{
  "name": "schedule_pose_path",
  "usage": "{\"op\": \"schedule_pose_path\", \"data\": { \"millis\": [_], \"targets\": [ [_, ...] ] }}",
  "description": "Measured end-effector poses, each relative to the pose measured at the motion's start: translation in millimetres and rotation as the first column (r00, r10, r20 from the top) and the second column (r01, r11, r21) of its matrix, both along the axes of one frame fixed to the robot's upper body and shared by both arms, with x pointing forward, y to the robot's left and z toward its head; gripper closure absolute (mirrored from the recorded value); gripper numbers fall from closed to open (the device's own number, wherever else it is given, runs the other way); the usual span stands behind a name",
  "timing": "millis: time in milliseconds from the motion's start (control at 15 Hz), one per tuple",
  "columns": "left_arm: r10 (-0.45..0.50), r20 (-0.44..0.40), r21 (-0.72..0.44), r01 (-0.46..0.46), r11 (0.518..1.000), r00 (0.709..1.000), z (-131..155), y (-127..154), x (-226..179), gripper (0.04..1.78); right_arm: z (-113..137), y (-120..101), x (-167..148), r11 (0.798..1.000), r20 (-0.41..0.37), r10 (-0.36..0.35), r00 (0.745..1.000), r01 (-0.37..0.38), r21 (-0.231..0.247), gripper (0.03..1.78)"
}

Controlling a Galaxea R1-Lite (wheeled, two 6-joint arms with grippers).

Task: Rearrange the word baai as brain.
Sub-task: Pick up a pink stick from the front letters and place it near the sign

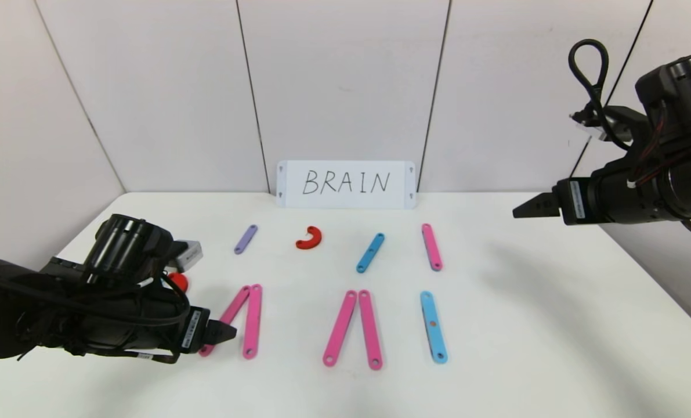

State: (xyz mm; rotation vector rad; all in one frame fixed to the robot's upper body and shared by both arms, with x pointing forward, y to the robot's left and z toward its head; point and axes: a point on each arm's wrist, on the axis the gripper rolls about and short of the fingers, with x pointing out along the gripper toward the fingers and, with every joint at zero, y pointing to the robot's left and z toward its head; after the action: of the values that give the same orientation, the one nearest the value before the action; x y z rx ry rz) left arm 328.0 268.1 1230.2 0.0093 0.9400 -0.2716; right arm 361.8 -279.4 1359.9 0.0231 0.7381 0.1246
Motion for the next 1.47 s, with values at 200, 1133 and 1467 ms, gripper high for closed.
{"op": "schedule_pose_path", "data": {
  "millis": [200, 1133, 1467],
  "targets": [
    [-0.019, -0.002, 0.054, 0.019, 0.998, 1.000, -5, 0, 3, 0.08, 0, 0, 0, 1.000, 0.000, 0.000, 1.000, 0.000, 0.000, 0.07],
    [-0.085, 0.053, 0.096, 0.080, 0.992, 0.995, -17, -5, 23, 0.08, 1, -5, 1, 1.000, 0.004, -0.013, 1.000, 0.013, 0.003, 0.07],
    [-0.085, 0.044, 0.097, 0.081, 0.992, 0.995, -22, -6, 27, 0.08, 1, -5, 1, 1.000, 0.004, -0.015, 1.000, 0.015, 0.003, 0.07]
  ]
}}
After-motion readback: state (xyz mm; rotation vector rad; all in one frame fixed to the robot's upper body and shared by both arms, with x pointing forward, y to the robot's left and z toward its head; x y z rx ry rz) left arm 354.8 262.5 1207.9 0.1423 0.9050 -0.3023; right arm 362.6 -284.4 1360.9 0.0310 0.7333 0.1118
